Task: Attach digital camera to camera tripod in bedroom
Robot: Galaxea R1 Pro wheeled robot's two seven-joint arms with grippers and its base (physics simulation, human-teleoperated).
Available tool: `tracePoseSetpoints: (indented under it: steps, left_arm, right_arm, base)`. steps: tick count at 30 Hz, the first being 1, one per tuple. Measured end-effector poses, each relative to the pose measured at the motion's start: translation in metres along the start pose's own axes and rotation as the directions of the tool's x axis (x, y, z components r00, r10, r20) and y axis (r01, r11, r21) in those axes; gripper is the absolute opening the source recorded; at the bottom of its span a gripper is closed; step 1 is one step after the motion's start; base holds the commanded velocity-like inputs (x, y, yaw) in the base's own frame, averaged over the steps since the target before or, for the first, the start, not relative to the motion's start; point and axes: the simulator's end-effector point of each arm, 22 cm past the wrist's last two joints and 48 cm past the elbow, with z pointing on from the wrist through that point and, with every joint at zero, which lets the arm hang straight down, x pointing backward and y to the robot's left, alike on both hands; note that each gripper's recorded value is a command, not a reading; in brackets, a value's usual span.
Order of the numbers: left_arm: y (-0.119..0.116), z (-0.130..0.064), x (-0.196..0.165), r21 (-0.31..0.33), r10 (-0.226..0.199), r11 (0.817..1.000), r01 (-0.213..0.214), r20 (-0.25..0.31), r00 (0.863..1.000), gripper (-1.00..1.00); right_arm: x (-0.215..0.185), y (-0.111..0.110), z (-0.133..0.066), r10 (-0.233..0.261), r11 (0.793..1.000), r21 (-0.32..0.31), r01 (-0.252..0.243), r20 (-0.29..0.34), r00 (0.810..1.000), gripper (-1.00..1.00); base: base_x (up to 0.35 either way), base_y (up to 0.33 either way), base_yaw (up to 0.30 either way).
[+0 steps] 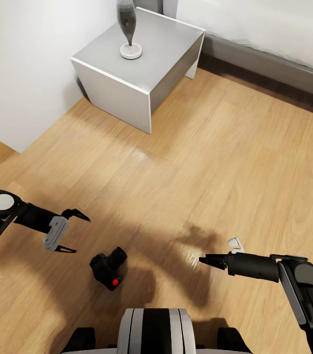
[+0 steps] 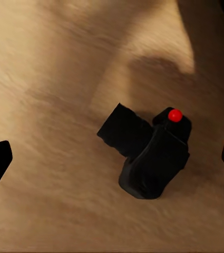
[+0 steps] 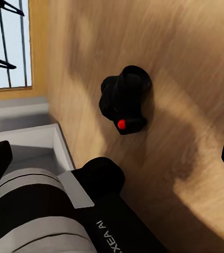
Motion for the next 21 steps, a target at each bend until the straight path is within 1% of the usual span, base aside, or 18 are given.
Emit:
tracePoseSetpoints:
  steps: [4,5,8,13,14,15,16,21]
  left_arm:
    - [-0.012,0.015,0.0,0.054,0.002,0.999,-0.002,-0.003,1.0,1.0]
    - [-0.018,0.024,-0.001,0.084,0.001,0.997,-0.001,-0.003,1.0,1.0]
    - [-0.029,0.037,0.002,0.125,-0.009,0.992,0.01,-0.006,1.0,1.0]
    - [-0.042,0.052,0.012,0.172,-0.048,0.984,0.05,-0.016,0.999,1.0]
    - [-0.045,0.057,0.015,0.182,-0.067,0.981,0.069,-0.016,0.998,1.0]
    - [-0.048,0.065,0.02,0.194,-0.096,0.976,0.097,-0.014,0.995,1.0]
    - [-0.049,0.069,0.022,0.197,-0.107,0.974,0.107,-0.013,0.994,1.0]
    - [-0.052,0.08,0.025,0.207,-0.114,0.972,0.114,-0.009,0.993,1.0]
  right_arm:
    - [0.0,0.0,0.0,0.0,1.0,0.0,0.0,0.0,1.0,1.0]
    - [0.0,0.0,0.0,0.0,1.0,0.0,0.0,0.0,1.0,1.0]
    - [0.0,0.0,0.0,0.0,1.0,0.0,0.0,0.0,1.0,1.0]
    - [0.0,0.0,0.0,0.0,1.0,-0.001,0.0,0.0,1.0,1.0]
    - [0.0,0.0,0.0,0.0,1.0,-0.001,0.0,0.0,1.0,1.0]
    - [0.0,0.0,0.0,0.0,1.0,0.0,0.0,0.0,1.0,1.0]
    - [0.0,0.0,0.0,0.001,1.0,0.0,-0.001,0.0,1.0,1.0]
    - [0.0,0.0,0.0,0.001,1.0,-0.001,-0.001,0.001,1.0,1.0]
  base:
    - [0.0,0.0,0.0]
    - [0.0,0.0,0.0]
    - [0.0,0.0,0.0]
    - [0.0,0.0,0.0]
    - [0.0,0.0,0.0]
    - [0.0,0.0,0.0]
    - [0.0,0.0,0.0]
    - [0.0,0.0,0.0]
